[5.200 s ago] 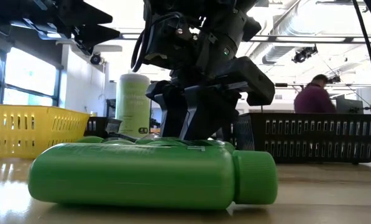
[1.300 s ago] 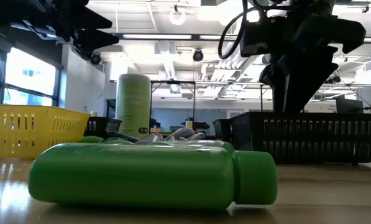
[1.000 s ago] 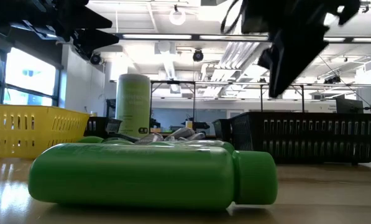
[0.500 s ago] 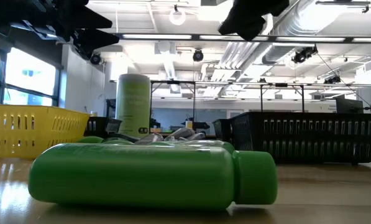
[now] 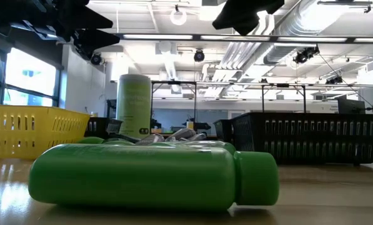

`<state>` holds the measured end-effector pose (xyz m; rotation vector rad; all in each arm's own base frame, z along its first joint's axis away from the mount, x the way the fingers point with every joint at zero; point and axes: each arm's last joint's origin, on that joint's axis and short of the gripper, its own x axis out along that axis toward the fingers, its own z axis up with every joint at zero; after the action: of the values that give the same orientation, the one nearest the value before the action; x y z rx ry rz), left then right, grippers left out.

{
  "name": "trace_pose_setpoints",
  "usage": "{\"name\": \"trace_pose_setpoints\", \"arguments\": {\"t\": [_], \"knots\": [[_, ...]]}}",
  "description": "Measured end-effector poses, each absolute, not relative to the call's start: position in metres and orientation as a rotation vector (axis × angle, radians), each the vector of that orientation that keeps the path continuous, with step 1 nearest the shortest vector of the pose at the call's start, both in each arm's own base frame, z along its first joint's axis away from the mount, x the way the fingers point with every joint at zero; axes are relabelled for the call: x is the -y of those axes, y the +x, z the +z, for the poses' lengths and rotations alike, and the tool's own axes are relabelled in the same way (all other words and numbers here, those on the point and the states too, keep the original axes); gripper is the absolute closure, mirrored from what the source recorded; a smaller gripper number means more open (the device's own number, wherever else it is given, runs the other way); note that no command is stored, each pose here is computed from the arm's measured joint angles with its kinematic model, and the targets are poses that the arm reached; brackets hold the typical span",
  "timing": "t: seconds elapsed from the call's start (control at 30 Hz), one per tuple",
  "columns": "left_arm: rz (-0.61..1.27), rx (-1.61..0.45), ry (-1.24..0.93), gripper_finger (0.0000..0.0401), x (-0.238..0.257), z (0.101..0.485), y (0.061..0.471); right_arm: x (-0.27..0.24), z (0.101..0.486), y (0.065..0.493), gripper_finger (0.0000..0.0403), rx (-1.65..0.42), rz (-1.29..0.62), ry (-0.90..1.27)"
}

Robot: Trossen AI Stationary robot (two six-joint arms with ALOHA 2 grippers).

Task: Pick & Place Travel size toiletries
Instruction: Adjust the top right black bin

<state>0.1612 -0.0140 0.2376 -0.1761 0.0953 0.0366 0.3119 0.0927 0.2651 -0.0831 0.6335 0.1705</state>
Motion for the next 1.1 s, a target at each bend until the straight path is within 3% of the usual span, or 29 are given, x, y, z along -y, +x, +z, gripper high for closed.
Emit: {"name": "trace_pose_setpoints", "arguments": {"t": [0.37, 0.77, 1.1], "knots": [[0.035, -0.097, -0.098, 0.0191, 0.014, 0.238, 0.161, -0.078, 0.272, 0.321, 0.0337, -0.549, 0.136, -0.102], [0.034, -0.099, 0.090, 0.0191, 0.014, 0.238, 0.161, -0.012, 0.270, 0.328, 0.0337, -0.579, -0.101, -0.132], [0.035, -0.101, 0.118, 0.0191, 0.014, 0.238, 0.161, 0.027, 0.263, 0.323, 0.0337, -0.652, -0.265, 0.061]]}}
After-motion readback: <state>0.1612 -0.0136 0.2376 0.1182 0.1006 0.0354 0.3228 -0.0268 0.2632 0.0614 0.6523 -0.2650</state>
